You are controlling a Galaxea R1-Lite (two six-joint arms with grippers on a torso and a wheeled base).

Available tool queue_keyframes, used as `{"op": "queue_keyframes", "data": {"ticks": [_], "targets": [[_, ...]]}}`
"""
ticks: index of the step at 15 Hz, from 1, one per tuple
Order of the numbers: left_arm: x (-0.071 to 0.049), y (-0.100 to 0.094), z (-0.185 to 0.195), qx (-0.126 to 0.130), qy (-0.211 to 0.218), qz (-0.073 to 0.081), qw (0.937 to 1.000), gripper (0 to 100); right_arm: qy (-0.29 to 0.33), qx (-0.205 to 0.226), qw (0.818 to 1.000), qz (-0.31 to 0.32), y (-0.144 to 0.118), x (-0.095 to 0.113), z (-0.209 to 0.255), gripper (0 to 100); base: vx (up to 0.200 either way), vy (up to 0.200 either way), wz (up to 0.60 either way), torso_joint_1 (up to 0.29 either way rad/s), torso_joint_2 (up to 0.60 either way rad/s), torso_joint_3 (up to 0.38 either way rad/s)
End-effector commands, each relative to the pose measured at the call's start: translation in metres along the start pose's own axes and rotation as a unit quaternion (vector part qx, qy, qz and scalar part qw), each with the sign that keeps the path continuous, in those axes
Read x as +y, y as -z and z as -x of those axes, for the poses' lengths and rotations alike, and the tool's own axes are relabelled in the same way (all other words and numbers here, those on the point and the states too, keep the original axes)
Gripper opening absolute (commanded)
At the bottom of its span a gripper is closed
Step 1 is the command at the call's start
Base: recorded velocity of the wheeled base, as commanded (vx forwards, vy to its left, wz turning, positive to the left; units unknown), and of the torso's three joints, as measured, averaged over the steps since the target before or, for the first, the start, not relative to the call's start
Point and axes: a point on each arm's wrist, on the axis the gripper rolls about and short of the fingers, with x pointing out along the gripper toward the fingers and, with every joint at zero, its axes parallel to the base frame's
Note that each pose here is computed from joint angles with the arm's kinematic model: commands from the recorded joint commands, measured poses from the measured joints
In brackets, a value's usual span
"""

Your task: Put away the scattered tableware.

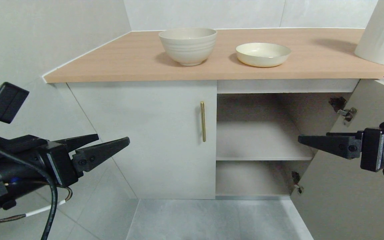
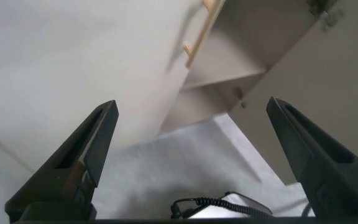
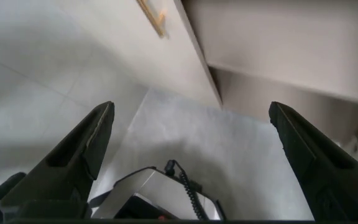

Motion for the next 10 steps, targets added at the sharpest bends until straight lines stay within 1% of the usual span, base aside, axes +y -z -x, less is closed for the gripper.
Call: {"op": "queue_keyframes", "data": {"ticks": [1, 3, 5, 7, 10], "targets": [[0.0, 0.001, -0.001, 0.003, 0.0, 0.001, 1.0, 100, -0.007, -0.002, 1.0, 0.001, 0.001, 0.002, 0.003, 100, 0.2, 0.0, 0.0, 0.002, 0.0, 0.002], [0.0, 0.001, -0.001, 0.002, 0.001, 0.0, 1.0, 100, -0.009, -0.004, 1.0, 0.002, 0.001, 0.002, 0.006, 100, 0.2, 0.0, 0.0, 0.007, 0.0, 0.002], [0.0, 0.0, 0.002, -0.002, 0.001, 0.0, 1.0, 100, -0.008, -0.001, 1.0, 0.013, 0.007, 0.001, 0.008, 100, 0.0, 0.0, 0.0, 0.0, 0.0, 0.0], [0.0, 0.0, 0.002, -0.002, 0.001, 0.0, 1.0, 100, -0.004, 0.003, 0.998, 0.064, 0.017, -0.003, 0.005, 100, 0.0, 0.0, 0.0, 0.0, 0.0, 0.0], [0.0, 0.0, 0.001, -0.002, 0.001, 0.0, 1.0, 100, -0.012, -0.037, 0.996, 0.076, 0.02, -0.004, 0.002, 100, 0.0, 0.0, 0.0, 0.0, 0.0, 0.0]]}}
